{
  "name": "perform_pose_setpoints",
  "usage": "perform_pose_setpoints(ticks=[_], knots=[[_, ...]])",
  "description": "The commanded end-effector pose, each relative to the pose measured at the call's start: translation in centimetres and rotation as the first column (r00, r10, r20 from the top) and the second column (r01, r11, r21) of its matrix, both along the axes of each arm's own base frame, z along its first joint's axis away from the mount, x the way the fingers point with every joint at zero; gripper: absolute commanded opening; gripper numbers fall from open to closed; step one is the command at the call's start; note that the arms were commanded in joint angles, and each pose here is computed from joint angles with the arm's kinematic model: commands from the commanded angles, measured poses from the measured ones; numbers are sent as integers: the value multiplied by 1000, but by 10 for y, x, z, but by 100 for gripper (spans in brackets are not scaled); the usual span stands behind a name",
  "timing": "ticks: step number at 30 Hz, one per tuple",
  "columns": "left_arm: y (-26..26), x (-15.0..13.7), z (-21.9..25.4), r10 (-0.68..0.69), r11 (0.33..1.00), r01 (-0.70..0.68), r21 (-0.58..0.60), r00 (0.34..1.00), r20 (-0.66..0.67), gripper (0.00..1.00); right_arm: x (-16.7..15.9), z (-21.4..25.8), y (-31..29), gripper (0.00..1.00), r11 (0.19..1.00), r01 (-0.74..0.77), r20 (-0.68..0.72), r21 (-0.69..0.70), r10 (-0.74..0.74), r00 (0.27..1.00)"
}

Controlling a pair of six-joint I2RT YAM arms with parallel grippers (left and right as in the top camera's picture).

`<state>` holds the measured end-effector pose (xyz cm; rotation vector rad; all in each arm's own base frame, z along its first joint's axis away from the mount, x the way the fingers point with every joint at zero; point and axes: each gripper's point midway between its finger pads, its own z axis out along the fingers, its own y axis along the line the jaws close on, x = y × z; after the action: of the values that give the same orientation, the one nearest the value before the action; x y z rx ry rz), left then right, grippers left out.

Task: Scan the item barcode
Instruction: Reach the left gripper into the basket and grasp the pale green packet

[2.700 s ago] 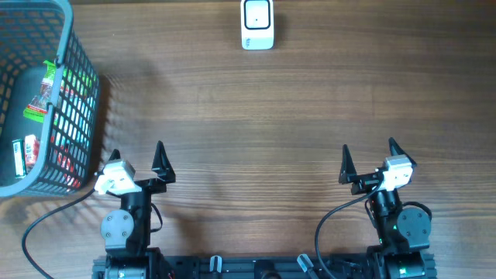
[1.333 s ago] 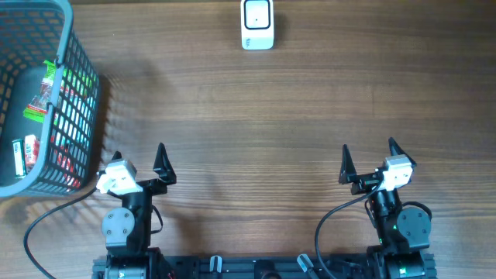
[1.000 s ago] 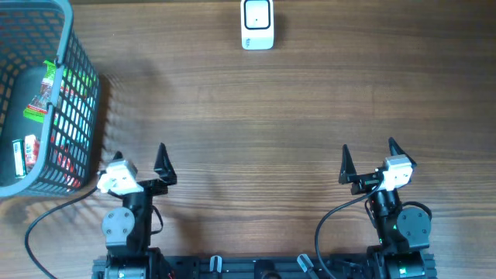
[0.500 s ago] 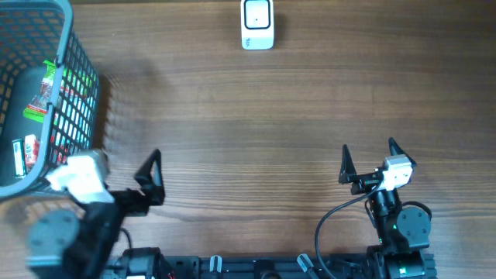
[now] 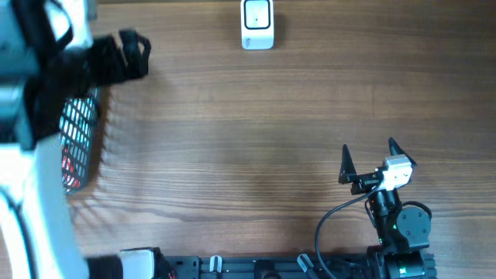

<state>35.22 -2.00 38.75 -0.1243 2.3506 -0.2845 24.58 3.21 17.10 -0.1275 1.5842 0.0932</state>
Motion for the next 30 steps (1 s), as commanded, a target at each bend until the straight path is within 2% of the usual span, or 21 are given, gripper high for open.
perform_pose_setpoints(ticks=[1,4,6,9,14,16,18,20,23,25,26,28,30], knots=[[51,22,-4,230,973,-230,35,973,8,95,0,1,-2,100,1000,11,4,-2,-11,1000],[102,26,1,404,915,-403,-15,914,33,98,0,1,-2,100,1000,11,4,-2,-11,1000],[142,20,6,532,846,-529,-71,845,48,100,0,1,-2,100,1000,11,4,-2,-11,1000],[202,2,6,670,742,-664,-92,740,54,100,0,1,-2,100,1000,11,4,-2,-11,1000],[266,-22,-25,782,619,-782,-69,622,-37,100,0,1,-2,100,1000,11,4,-2,-11,1000],[292,-31,-55,812,569,-821,-44,570,-129,100,0,1,-2,100,1000,11,4,-2,-11,1000],[305,-36,-78,817,549,-836,-20,541,-198,98,0,1,-2,100,1000,11,4,-2,-11,1000],[314,-36,-105,788,580,-815,16,555,-267,97,0,1,-2,100,1000,11,4,-2,-11,1000],[316,-32,-159,675,697,-713,82,613,-410,98,0,1,-2,100,1000,11,4,-2,-11,1000],[316,-31,-189,638,714,-695,88,594,-491,98,0,1,-2,99,1000,11,4,-2,-11,1000],[315,-29,-203,612,726,-683,79,590,-526,98,0,1,-2,100,1000,11,4,-2,-11,1000],[299,-14,-236,458,808,-589,-35,664,-591,93,0,1,-2,100,1000,11,4,-2,-11,1000],[291,-6,-250,384,831,-546,-101,696,-607,89,0,1,-2,100,1000,11,4,-2,-11,1000]])
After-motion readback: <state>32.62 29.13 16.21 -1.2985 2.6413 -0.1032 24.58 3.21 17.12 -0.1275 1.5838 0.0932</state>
